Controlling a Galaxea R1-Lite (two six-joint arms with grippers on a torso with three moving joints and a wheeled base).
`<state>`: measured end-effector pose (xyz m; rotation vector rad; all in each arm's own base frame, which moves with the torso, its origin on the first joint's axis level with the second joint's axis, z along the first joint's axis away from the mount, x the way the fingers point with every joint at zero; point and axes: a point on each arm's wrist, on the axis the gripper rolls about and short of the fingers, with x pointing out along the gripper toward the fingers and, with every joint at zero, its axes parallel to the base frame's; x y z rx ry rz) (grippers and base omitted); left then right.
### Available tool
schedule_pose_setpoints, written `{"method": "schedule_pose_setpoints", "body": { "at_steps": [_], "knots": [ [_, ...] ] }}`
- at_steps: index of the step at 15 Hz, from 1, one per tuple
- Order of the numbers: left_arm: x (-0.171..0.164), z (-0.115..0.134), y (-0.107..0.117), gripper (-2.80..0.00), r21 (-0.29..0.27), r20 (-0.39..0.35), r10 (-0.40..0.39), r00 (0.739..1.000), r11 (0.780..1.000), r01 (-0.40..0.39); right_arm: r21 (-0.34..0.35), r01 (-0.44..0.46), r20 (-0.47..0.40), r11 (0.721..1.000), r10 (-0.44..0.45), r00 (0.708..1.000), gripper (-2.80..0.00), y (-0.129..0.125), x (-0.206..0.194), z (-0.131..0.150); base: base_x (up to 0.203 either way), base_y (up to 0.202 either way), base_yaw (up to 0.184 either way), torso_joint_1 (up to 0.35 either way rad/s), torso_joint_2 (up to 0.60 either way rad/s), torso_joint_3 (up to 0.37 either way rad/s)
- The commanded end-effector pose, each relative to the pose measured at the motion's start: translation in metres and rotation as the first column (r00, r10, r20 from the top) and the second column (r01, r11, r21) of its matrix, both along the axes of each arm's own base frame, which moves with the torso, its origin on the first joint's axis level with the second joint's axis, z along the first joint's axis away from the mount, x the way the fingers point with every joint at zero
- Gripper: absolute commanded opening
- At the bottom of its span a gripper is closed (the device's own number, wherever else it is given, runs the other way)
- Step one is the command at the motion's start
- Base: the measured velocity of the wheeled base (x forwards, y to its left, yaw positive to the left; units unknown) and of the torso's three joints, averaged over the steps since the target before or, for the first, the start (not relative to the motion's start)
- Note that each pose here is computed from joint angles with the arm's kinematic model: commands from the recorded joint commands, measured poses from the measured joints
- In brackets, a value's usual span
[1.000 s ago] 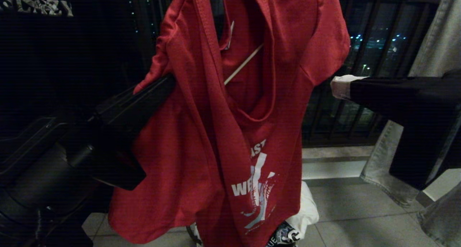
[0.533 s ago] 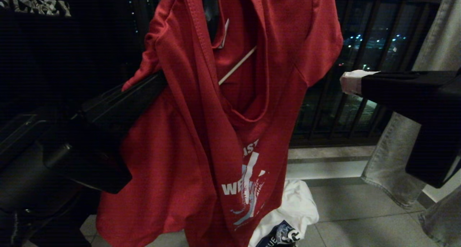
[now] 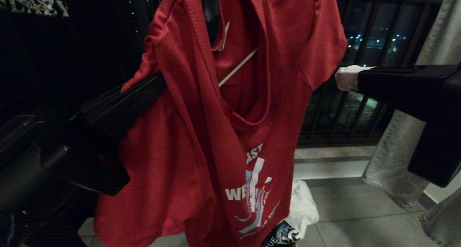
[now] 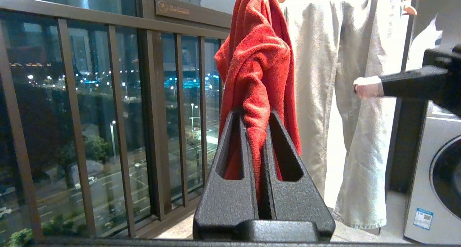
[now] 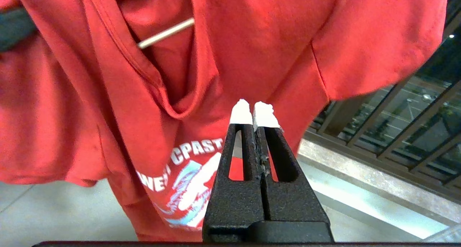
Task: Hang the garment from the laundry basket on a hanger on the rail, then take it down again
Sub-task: Hang the clothes rack on the clothesline
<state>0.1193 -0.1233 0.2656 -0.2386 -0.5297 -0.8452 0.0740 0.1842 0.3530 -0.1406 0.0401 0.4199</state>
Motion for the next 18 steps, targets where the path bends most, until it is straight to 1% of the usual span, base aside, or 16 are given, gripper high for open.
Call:
{"method": "schedule_pose_setpoints", "body": {
  "at_steps": [1,2,4,6,7,9,10,11,14,17,18],
  "knots": [
    [0.001,-0.001,-0.001,-2.8,0.001,-0.002,0.0,1.0,1.0,0.0,0.005,0.002,0.002,1.0,-0.002,1.0,-2.8,0.006,0.001,0.003,0.0,0.0,0.0,0.0,0.0,0.0],
    [0.0,-0.001,0.0,-2.8,0.004,-0.005,0.0,1.0,1.0,0.001,0.011,-0.001,0.007,1.0,0.001,1.0,-2.8,0.007,0.002,0.006,0.0,0.0,0.0,0.0,0.0,0.0],
    [-0.002,0.0,0.002,-2.8,0.019,-0.02,-0.001,1.0,1.0,0.001,-0.001,-0.016,0.012,1.0,0.016,1.0,-2.8,0.007,0.002,0.007,0.0,0.0,0.0,0.0,0.0,0.0],
    [-0.004,0.001,0.004,-2.8,0.023,-0.025,-0.002,1.0,1.0,0.003,-0.04,-0.017,0.019,0.999,0.018,1.0,-2.8,0.006,0.002,0.006,0.0,0.0,0.0,0.0,0.0,0.0],
    [-0.004,0.002,0.004,-2.8,0.021,-0.023,-0.004,1.0,1.0,0.004,-0.07,-0.016,0.037,0.997,0.019,0.999,-2.8,0.004,0.002,0.009,0.0,0.0,0.0,0.0,0.0,0.0],
    [-0.005,0.002,0.005,-2.8,0.022,-0.024,-0.004,1.0,1.0,0.005,-0.113,0.015,0.069,0.993,-0.008,0.998,-2.8,0.0,0.008,0.014,0.0,0.0,0.0,0.0,0.0,0.0],
    [-0.005,0.002,0.005,-2.8,0.028,-0.03,-0.004,1.0,1.0,0.005,-0.152,0.033,0.087,0.988,-0.02,0.996,-2.8,-0.002,0.011,0.015,0.0,0.0,0.0,0.0,0.0,0.0],
    [-0.006,0.004,0.006,-2.8,0.027,-0.029,-0.004,1.0,1.0,0.005,-0.171,0.05,0.098,0.984,-0.034,0.995,-2.8,-0.004,0.014,0.016,0.0,0.0,0.0,0.0,0.0,0.0],
    [-0.009,0.008,0.009,-2.8,0.035,-0.048,-0.005,0.999,0.999,0.007,-0.177,0.082,0.104,0.981,-0.064,0.992,-2.8,-0.007,0.02,0.017,0.0,0.0,0.0,0.0,0.0,0.0],
    [-0.009,0.011,0.01,-2.8,0.047,-0.07,0.003,0.998,0.999,0.001,-0.18,0.098,0.097,0.979,-0.081,0.992,-2.8,-0.007,0.023,0.012,0.0,0.0,0.0,0.0,0.0,0.0],
    [-0.009,0.011,0.01,-2.8,0.049,-0.084,0.019,0.996,0.999,-0.015,-0.165,0.099,0.086,0.981,-0.086,0.993,-2.8,-0.007,0.024,0.011,0.0,0.0,0.0,0.0,0.0,0.0]
  ]
}}
